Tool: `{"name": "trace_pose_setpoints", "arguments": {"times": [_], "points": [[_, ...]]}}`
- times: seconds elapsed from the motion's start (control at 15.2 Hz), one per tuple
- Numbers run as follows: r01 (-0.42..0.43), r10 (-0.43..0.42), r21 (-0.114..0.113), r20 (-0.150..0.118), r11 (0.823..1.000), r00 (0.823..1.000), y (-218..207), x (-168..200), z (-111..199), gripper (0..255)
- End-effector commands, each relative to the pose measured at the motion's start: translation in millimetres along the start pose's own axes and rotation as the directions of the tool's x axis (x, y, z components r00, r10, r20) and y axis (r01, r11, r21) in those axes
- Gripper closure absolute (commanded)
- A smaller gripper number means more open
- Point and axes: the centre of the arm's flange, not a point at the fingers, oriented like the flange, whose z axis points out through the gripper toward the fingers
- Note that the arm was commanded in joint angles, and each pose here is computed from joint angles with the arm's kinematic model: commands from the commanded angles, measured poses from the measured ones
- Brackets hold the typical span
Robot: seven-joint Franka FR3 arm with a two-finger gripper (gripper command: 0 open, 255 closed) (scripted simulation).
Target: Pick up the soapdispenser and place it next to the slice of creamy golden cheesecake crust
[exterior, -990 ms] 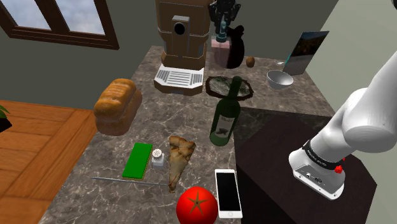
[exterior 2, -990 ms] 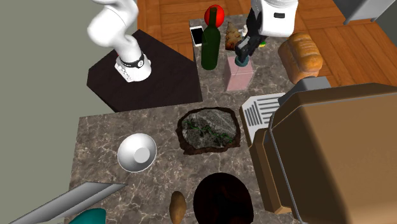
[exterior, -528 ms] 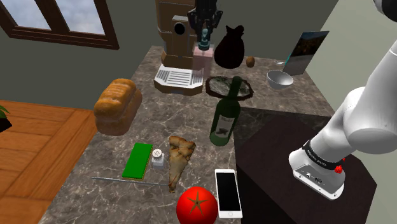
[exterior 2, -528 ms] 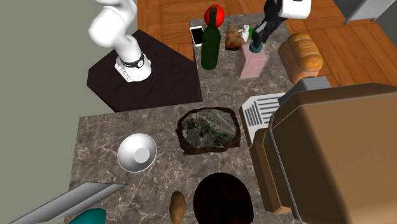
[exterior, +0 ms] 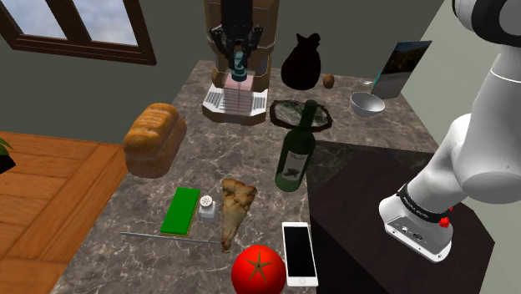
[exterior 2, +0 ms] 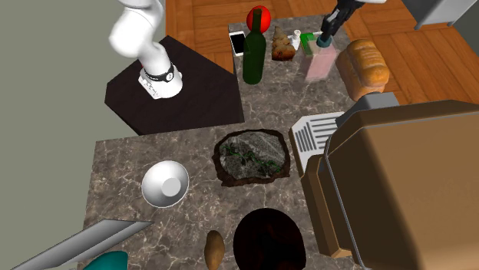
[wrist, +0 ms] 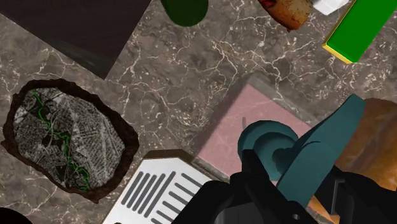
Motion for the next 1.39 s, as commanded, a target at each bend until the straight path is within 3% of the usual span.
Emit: {"name": "trace_pose_setpoints", "arguments": {"times": [0.0, 0.59, 1.32], "points": [[-0.001, 0.001, 0.001, -0.001, 1.0, 1.0, -24, -5, 5, 255], [-0.001, 0.001, 0.001, -0.001, 1.0, 1.0, -138, -23, 27, 255], [-0.001, 0.001, 0.001, -0.001, 1.0, 1.0, -136, -16, 85, 255]]}}
